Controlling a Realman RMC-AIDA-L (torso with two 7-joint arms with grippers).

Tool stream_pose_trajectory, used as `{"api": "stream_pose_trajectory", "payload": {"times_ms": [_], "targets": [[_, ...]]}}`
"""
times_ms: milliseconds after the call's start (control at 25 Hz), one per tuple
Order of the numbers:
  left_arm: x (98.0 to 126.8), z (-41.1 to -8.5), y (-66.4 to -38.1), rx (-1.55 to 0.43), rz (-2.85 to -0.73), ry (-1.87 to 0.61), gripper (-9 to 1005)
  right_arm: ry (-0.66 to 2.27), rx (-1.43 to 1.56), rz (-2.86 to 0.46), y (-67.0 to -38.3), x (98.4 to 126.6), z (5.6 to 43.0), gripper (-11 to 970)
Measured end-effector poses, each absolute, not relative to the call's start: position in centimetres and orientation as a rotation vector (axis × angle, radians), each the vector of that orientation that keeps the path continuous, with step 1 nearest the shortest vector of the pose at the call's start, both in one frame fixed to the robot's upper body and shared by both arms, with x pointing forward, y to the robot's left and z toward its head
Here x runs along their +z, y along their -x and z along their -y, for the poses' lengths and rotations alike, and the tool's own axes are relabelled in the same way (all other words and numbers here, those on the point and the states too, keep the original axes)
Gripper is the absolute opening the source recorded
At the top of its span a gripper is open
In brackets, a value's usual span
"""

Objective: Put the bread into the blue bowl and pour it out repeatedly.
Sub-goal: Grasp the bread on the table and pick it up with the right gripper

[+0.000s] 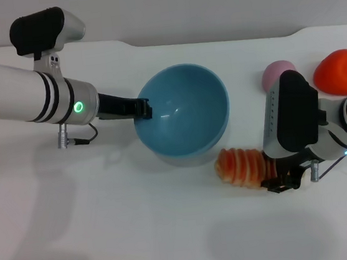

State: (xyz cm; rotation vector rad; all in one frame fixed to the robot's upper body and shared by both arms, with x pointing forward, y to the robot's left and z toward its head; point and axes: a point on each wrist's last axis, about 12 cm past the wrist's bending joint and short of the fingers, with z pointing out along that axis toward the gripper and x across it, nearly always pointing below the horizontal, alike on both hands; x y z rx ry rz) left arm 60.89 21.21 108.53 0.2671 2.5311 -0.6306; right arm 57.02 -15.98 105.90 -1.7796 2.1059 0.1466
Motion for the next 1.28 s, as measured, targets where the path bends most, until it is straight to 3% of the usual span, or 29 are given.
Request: {"api": "stream_pose_trajectory", "payload": {"times_ms": [240,520,800,1080,1280], "targets": [[108.9,-20.7,-61.2,-0.633,-2.522,-0.282,3,1.769,0.134,-2.115,-57.1,105.9,16.4,614],[109.4,-19.9,-61.7,-0.612,-2.534,-0.351,3,1.628,0.182,-2.189,-57.0,107.0,18.6,519],[109.6,-19.0,-61.9,-0.562,-2.579,-0.441,2,1.377,0.476,-2.257,-55.6,108.5,22.7,468],[109.9,-17.9,-62.2,-0.549,-2.596,-0.508,2,1.253,0.764,-2.085,-53.7,110.7,26.5,393],[109.8,-17.0,-62.2,-0.518,-2.638,-0.587,2,1.189,0.963,-1.778,-52.0,113.8,27.9,371]]}}
